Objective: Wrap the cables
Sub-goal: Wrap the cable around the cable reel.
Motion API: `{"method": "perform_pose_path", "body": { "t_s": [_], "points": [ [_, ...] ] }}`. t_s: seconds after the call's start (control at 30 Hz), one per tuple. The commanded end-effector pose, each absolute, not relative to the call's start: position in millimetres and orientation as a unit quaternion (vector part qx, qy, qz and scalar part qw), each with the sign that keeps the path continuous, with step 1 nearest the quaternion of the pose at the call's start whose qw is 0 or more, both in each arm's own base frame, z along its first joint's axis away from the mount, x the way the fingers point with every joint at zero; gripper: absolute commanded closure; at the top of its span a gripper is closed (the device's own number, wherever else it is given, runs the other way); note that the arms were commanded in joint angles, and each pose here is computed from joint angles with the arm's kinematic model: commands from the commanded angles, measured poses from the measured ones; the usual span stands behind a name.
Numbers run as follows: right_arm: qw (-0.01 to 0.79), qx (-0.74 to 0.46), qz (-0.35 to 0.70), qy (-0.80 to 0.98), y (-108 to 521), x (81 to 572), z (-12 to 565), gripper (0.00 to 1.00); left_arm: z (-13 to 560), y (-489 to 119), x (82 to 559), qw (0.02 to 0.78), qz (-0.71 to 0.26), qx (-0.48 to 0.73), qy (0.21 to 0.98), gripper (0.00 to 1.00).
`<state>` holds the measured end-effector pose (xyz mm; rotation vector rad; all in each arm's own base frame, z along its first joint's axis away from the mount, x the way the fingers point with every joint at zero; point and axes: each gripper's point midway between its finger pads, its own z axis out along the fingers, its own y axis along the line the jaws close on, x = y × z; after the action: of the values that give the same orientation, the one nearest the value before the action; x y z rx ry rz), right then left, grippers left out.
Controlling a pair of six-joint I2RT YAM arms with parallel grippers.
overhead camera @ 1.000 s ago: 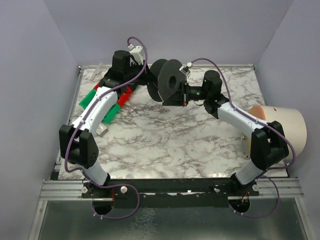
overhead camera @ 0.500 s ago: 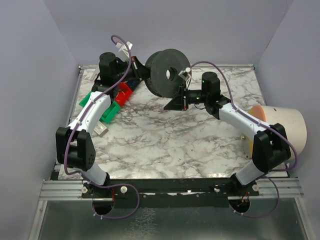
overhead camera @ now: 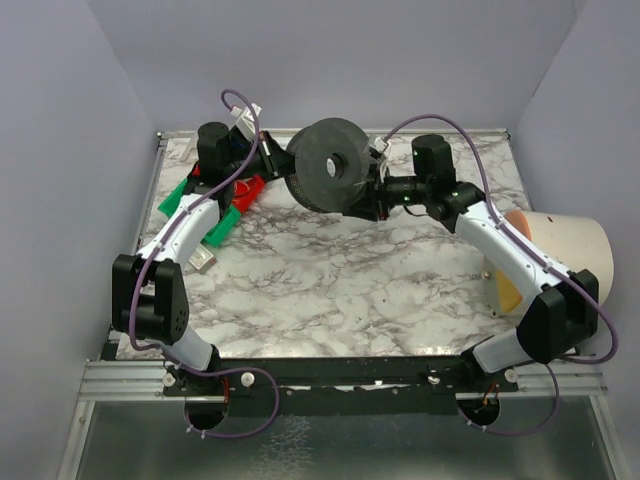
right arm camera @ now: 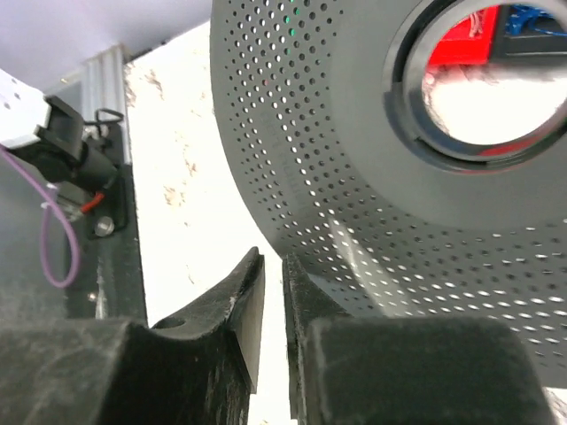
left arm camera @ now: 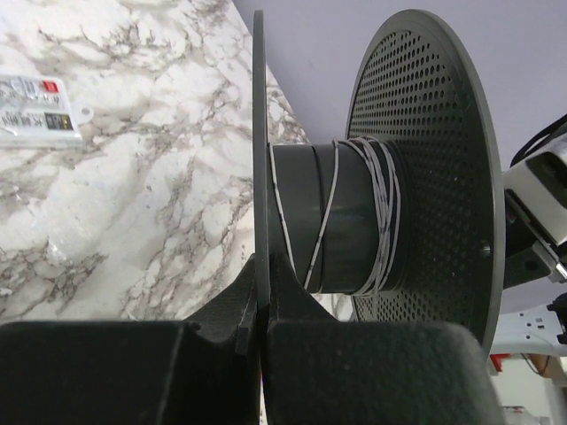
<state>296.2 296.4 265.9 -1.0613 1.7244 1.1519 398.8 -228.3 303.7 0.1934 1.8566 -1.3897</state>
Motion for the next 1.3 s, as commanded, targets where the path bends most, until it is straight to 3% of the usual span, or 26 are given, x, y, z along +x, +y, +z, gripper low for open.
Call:
{"method": "perform_pose_path", "body": {
  "t_s": [0.0, 0.6, 0.83, 1.27],
  "points": [
    [0.415, -0.455, 0.366, 0.698, 272, 304, 253, 0.78, 325, -234, 376, 0.377, -0.601, 0.084, 0.7, 1.0],
    [0.433, -0.445, 0.338, 0.707, 253, 313, 241, 0.62, 292, -236, 378, 0.333, -0.626, 0.007, 0.705, 1.0],
    [0.4, -0.503, 0.388, 0.66, 259, 280, 265, 0.53, 287, -235, 382, 0.334, -0.622, -0.002, 0.708, 1.0],
    [0.41, -0.505, 0.422, 0.631, 266, 269, 307, 0.5, 282, -235, 384, 0.333, -0.62, -0.008, 0.711, 1.0]
  ]
}}
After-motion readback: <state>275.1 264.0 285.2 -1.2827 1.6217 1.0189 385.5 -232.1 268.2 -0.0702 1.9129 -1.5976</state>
